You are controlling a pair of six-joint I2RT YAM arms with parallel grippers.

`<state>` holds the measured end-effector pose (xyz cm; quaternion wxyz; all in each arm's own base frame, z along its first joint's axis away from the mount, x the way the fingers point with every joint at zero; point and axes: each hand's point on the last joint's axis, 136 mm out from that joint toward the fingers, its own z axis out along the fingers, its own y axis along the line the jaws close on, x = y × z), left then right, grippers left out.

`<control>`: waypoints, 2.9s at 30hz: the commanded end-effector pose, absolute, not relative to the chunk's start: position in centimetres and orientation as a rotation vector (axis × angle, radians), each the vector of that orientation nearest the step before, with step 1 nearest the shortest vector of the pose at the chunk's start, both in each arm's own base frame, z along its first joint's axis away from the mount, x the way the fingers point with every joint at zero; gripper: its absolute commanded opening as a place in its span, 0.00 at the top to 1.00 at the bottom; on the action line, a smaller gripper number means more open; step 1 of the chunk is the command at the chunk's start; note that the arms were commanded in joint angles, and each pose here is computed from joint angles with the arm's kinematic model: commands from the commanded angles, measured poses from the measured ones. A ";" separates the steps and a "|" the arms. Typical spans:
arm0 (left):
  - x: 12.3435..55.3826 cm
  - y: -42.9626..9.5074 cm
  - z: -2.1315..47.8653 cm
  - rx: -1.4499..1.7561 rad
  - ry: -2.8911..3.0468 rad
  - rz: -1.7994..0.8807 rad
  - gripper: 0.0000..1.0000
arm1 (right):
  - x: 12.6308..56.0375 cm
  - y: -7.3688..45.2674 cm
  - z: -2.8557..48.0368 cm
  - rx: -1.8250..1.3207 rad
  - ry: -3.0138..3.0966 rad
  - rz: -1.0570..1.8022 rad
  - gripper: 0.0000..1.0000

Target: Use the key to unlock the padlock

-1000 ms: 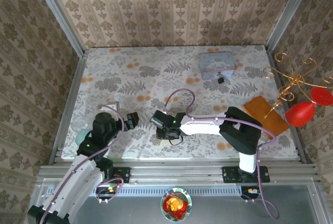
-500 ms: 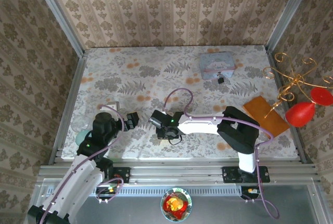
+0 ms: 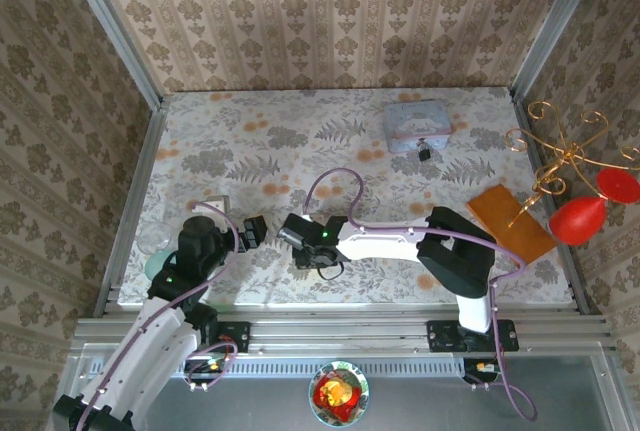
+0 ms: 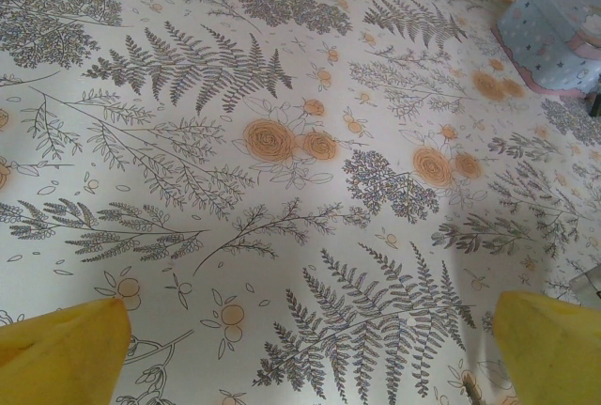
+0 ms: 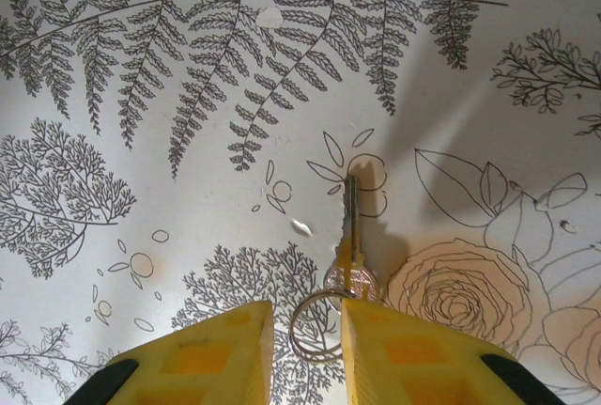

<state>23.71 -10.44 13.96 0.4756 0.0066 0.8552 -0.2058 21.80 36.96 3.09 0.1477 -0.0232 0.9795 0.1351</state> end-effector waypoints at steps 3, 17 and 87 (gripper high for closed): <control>23.5 -10.5 13.7 0.022 2.104 -0.504 0.00 | 21.8 35.6 1.6 -0.093 2.846 0.227 0.72; 23.6 -10.5 13.6 0.023 2.107 -0.504 0.00 | 21.7 34.7 0.7 -0.094 2.875 0.116 0.75; 21.7 -21.3 14.2 -0.038 2.111 -1.249 0.60 | 24.0 38.1 12.3 0.449 2.379 1.302 1.00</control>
